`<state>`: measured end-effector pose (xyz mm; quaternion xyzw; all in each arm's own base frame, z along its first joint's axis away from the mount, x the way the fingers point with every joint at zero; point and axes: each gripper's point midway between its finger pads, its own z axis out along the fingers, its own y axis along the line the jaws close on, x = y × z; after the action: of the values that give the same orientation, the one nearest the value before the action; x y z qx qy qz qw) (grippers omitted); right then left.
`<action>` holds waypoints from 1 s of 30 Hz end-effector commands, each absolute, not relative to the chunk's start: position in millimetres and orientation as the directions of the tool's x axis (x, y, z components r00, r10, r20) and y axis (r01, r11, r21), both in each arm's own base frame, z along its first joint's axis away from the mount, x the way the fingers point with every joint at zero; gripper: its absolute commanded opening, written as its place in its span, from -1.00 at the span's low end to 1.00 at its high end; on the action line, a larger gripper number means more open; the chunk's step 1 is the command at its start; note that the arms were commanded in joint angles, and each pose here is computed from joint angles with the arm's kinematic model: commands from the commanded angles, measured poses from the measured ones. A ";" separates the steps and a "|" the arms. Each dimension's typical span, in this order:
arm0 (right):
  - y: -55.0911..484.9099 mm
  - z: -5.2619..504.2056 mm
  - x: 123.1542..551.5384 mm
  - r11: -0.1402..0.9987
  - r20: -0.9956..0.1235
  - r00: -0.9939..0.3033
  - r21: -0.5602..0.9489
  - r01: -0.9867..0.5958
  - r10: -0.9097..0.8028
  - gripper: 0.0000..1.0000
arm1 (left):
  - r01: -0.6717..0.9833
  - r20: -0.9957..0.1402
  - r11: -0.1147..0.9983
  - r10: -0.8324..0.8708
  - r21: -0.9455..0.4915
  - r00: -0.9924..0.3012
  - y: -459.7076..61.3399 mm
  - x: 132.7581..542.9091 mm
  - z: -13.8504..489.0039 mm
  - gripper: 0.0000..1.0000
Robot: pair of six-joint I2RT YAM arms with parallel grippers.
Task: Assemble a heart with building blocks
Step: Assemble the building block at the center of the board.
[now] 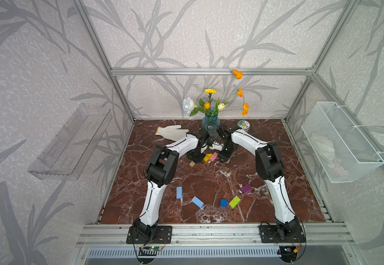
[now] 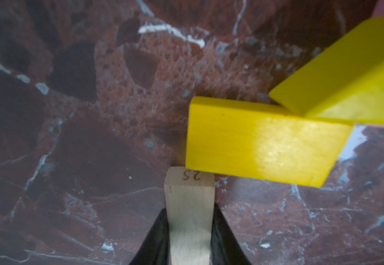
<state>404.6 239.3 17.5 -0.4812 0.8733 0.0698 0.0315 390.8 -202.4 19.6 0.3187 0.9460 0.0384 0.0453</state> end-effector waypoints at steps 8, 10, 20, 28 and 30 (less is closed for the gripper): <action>236.5 18.7 407.2 0.545 -0.140 -0.552 0.087 -0.834 -0.822 0.04 | 0.643 -0.067 0.758 0.651 0.109 -0.756 -217.7 390.9 20.3 -0.37; 236.4 19.5 406.8 0.545 -0.141 -0.552 0.086 -0.834 -0.822 0.04 | 0.644 -0.070 0.757 0.652 0.110 -0.755 -219.0 392.0 20.5 -0.35; 232.9 19.2 405.3 0.549 -0.140 -0.555 0.081 -0.832 -0.820 0.04 | 0.649 -0.065 0.750 0.659 0.124 -0.749 -221.2 392.7 20.2 -0.32; 232.3 20.0 405.1 0.550 -0.142 -0.556 0.080 -0.831 -0.819 0.03 | 0.650 -0.057 0.748 0.660 0.133 -0.749 -220.1 391.4 17.6 -0.41; 232.3 20.2 405.2 0.550 -0.143 -0.556 0.080 -0.831 -0.819 0.03 | 0.649 -0.058 0.749 0.659 0.135 -0.750 -219.8 392.1 17.2 -0.41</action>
<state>407.4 233.9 17.7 -0.4745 0.8765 0.0688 0.0428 395.9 -208.8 20.3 0.3271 0.9418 0.0553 0.0540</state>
